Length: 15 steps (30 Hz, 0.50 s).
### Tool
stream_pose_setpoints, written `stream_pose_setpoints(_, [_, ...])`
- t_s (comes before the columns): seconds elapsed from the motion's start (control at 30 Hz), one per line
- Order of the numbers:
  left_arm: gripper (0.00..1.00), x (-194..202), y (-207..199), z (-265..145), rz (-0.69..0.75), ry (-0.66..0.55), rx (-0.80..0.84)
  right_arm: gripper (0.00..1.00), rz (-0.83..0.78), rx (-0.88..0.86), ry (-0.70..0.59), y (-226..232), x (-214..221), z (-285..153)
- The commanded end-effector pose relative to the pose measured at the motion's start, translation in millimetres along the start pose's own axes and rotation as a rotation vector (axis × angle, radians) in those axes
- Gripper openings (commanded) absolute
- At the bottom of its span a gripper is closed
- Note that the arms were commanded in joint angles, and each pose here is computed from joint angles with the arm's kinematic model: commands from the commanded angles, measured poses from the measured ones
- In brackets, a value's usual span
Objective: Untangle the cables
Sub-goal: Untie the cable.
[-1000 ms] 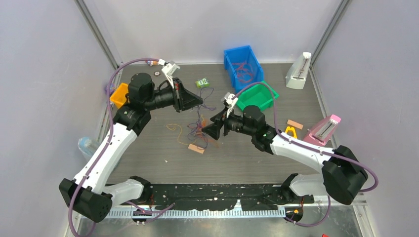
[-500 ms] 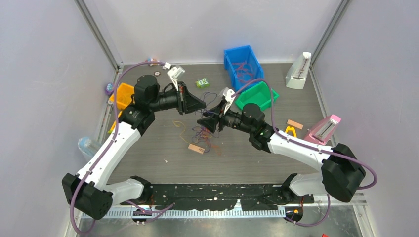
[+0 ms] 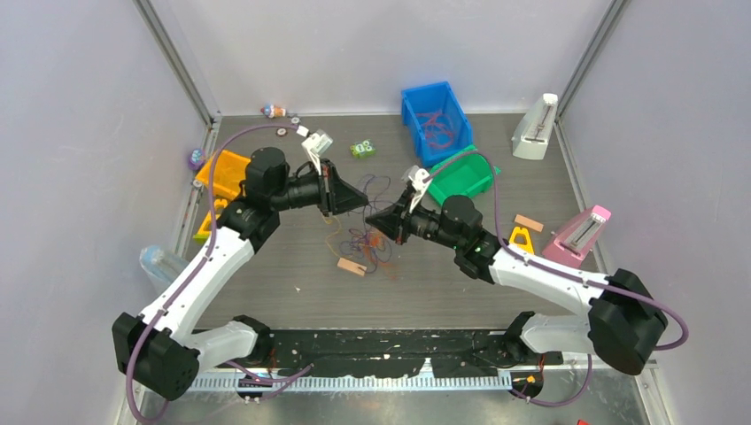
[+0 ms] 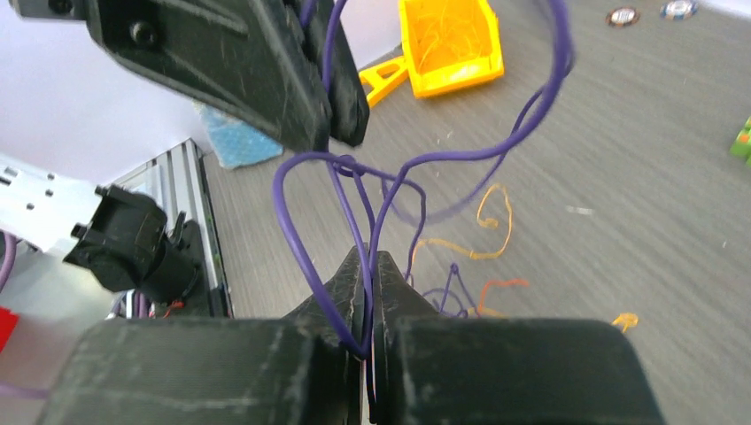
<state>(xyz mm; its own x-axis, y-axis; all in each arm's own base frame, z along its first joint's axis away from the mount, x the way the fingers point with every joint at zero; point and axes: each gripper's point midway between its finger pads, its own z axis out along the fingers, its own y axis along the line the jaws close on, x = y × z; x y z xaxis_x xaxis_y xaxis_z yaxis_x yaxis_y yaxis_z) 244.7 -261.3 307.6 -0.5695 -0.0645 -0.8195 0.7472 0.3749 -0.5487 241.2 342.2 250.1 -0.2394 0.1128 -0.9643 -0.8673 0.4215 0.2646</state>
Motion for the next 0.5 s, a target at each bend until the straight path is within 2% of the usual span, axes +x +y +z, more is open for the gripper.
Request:
stream_pose_setpoints(0.0, [0.16, 0, -3, -1, 0.012, -0.035, 0.013, 0.05, 0.046, 0.0, -0.003, 9, 4, -21])
stream_pose_setpoints(0.1, [0.56, 8, 7, 2, -0.021, -0.025, -0.014, 0.06, 0.065, 0.025, 0.036, 7, 18, -30])
stream_pose_setpoints(0.13, [0.66, 11, 12, 3, -0.029, -0.026, -0.033, 0.05, 0.071, 0.044, 0.049, 4, 20, -33])
stream_pose_setpoints(0.23, [0.87, 15, 20, 2, -0.032, -0.05, -0.069, 0.05, 0.079, 0.093, 0.071, -3, 26, -38])
stream_pose_setpoints(0.3, [0.94, 17, 24, 0, -0.034, -0.067, -0.088, 0.05, 0.084, 0.125, 0.081, -8, 30, -41])
stream_pose_setpoints(0.47, [0.95, 22, 30, -4, -0.029, -0.082, -0.125, 0.06, 0.083, 0.152, 0.087, -14, 34, -42])
